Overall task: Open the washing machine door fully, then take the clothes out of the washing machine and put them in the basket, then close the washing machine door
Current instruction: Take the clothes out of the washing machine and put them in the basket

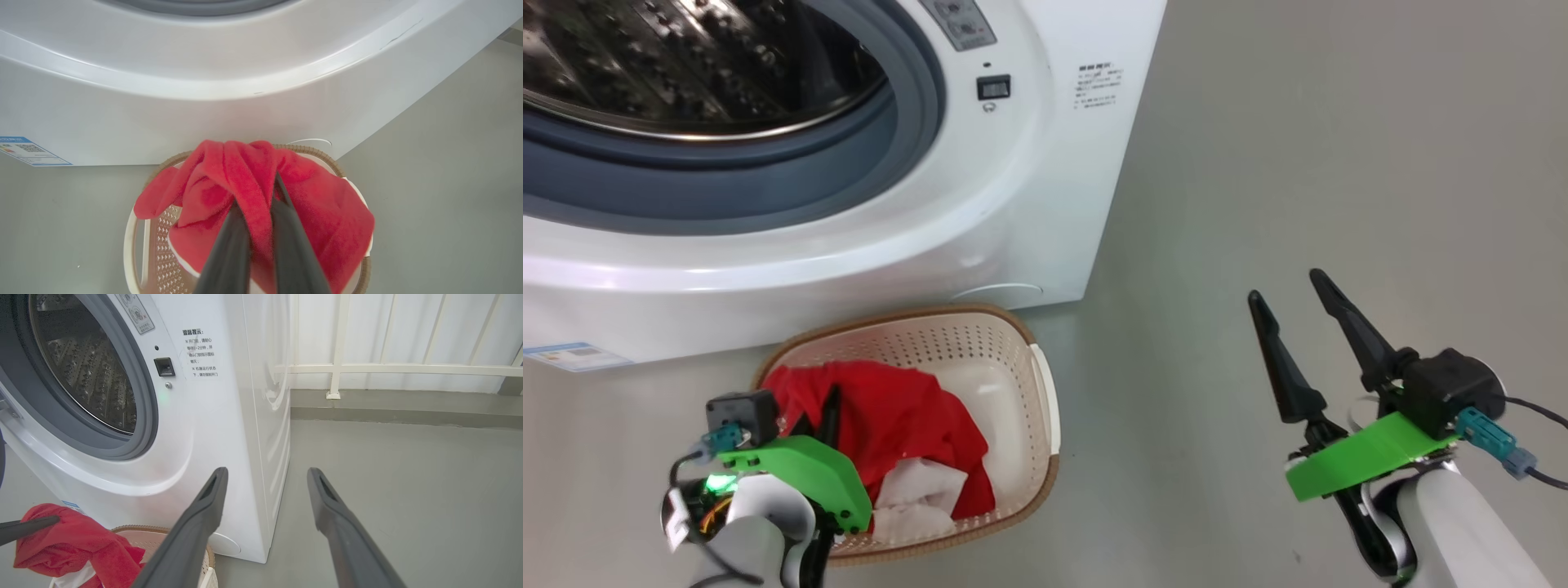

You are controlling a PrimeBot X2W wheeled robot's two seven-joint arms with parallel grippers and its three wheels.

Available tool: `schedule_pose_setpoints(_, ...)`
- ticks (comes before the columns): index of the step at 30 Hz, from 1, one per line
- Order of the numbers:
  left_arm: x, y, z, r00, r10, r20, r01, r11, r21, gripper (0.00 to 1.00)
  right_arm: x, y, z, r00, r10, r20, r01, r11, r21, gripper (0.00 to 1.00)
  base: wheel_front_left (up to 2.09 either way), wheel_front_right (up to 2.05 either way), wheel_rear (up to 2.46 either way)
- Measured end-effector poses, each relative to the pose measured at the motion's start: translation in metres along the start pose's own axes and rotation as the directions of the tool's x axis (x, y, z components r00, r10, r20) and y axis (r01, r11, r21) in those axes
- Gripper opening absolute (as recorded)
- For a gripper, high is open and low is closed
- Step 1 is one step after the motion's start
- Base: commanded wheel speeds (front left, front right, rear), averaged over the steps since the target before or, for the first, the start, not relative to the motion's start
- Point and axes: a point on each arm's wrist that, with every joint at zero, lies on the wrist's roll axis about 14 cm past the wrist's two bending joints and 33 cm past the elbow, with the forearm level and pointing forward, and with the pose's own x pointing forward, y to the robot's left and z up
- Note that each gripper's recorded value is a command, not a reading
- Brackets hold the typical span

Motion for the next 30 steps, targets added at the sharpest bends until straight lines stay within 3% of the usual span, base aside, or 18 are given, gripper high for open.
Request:
schedule_pose_setpoints(5,0.013,-0.001,-0.042,0.982,0.005,-0.187,0.000,1.000,0.026,0.00,0.006,-0.002,-0.001,1.000,-0.002,0.000,0.002,1.000,0.003,1.00,0.00,0.00,0.00)
schedule_pose_setpoints(11,0.025,-0.004,-0.077,0.926,0.012,-0.376,0.000,1.000,0.030,0.00,0.005,-0.010,-0.014,0.999,-0.023,-0.036,0.023,1.000,0.001,1.00,0.00,0.00,0.00)
schedule_pose_setpoints(18,0.037,-0.005,-0.107,0.856,0.014,-0.517,-0.006,1.000,0.016,0.00,0.013,-0.019,-0.022,0.998,-0.049,-0.050,0.050,0.998,0.022,1.00,0.00,0.00,0.00)
schedule_pose_setpoints(30,0.051,0.000,-0.144,0.785,0.041,-0.618,-0.013,0.999,0.049,0.00,0.014,-0.038,-0.035,0.991,-0.107,-0.082,0.109,0.994,0.020,1.00,0.00,0.00,0.00)
